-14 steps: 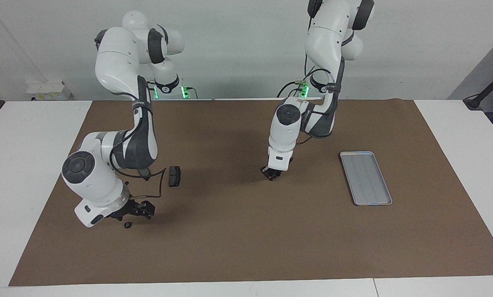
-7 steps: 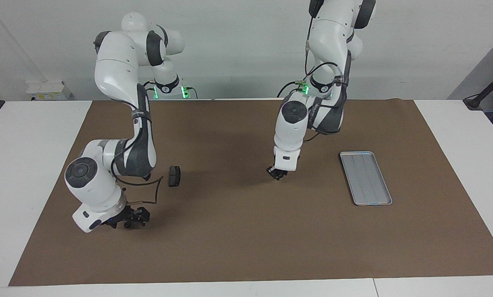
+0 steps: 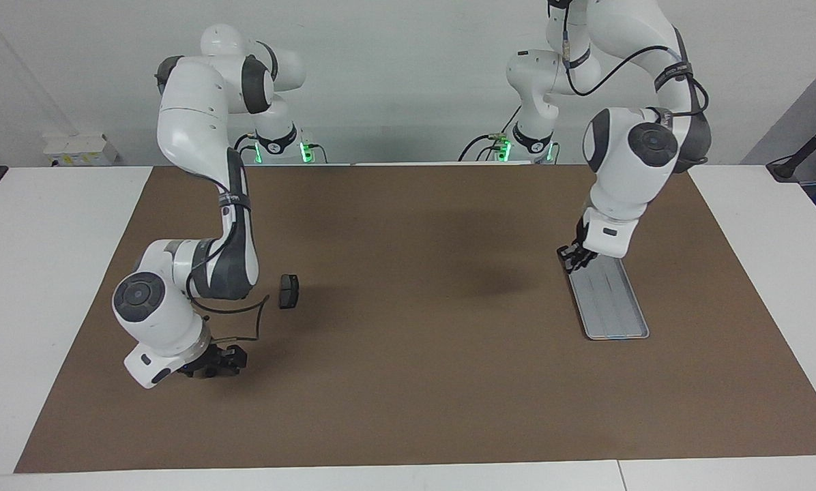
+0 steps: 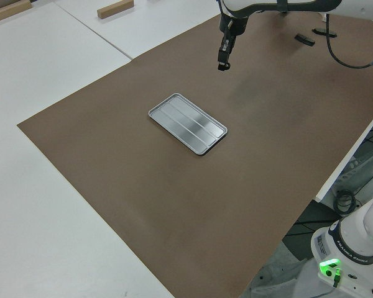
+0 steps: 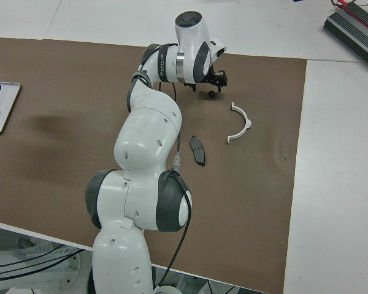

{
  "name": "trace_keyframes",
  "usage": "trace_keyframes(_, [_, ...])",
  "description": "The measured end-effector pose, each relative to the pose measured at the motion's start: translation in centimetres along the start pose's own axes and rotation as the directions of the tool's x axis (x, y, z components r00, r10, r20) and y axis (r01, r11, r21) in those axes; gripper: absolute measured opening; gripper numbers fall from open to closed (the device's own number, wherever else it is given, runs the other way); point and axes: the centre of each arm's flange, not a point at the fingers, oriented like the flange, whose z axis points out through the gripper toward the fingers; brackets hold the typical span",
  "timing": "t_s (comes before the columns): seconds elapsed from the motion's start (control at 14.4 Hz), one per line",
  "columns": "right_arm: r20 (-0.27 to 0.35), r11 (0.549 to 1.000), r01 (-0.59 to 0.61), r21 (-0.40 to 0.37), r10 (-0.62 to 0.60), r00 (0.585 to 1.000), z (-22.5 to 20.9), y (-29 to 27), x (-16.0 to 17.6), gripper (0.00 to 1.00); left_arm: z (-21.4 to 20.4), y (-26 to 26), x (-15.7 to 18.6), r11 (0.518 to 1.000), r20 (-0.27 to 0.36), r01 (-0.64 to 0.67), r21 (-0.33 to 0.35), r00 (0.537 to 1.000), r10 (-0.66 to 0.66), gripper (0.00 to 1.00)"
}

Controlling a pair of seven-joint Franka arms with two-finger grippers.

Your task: Pick bearing gear from pile to tray

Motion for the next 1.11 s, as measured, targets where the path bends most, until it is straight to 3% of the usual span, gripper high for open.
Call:
trace_keyframes(0.35, [0.002,1.000,0.001,-0.005,-0.001,1.000,0.1,0.2,0.0,0.91,5.0,-8.1,2.0,0.999,-0.041,-0.044,-0.016,0.998,0.043,0.34])
trace_keyframes(0.98, [0.014,1.000,-0.010,-0.006,0.010,1.000,1.0,1.1,-0.1,0.90,10.9,-8.9,-0.6,0.999,0.016,-0.044,-0.005,0.999,0.044,0.34])
trace_keyframes(1.04, [0.014,1.000,-0.010,-0.006,0.010,1.000,1.0,1.1,-0.1,0.81,11.2,-9.0,-0.8,0.999,0.015,-0.044,-0.006,0.999,0.044,0.34])
trace_keyframes(1.11, [0.014,1.000,-0.010,-0.006,0.010,1.000,1.0,1.1,-0.1,0.80,11.6,-9.0,-1.0,0.999,0.011,-0.044,-0.007,0.999,0.044,0.34])
